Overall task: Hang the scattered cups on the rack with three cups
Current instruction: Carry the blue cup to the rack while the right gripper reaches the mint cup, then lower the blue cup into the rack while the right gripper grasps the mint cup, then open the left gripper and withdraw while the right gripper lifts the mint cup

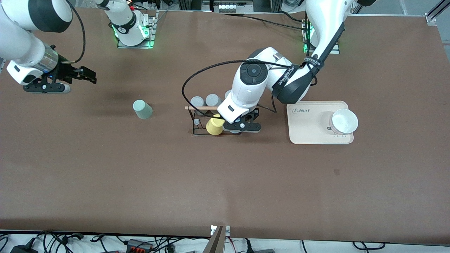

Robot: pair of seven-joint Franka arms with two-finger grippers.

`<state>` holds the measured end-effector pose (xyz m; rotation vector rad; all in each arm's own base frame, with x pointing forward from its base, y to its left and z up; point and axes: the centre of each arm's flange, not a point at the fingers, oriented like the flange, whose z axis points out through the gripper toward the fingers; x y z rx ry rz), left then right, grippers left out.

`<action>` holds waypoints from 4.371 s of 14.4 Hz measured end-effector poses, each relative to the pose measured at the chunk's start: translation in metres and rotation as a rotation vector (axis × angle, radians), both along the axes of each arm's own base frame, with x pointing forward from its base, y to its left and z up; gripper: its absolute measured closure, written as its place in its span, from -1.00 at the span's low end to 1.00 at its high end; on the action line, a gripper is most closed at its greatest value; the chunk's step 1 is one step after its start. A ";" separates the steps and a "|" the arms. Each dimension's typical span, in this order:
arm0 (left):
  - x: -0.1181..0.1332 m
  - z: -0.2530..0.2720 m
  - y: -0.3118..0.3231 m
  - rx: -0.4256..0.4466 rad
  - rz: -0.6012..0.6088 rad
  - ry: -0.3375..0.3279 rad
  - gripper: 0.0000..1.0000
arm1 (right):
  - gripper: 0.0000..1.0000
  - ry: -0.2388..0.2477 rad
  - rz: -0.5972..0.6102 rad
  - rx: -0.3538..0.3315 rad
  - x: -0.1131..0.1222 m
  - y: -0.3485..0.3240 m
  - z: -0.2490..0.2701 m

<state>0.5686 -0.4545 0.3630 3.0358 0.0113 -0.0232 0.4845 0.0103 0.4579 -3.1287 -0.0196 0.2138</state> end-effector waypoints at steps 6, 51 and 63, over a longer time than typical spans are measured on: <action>0.003 -0.030 -0.002 0.002 0.002 0.022 -0.33 | -1.00 -0.040 0.010 -0.005 0.004 0.033 -0.048; 0.053 0.213 0.350 0.157 -0.069 0.014 -1.00 | -0.43 -0.082 -0.028 -0.016 -0.023 0.116 -0.238; -0.023 0.229 0.441 0.146 -0.018 -0.033 -1.00 | -0.34 -0.164 -0.099 0.005 0.014 0.126 -0.102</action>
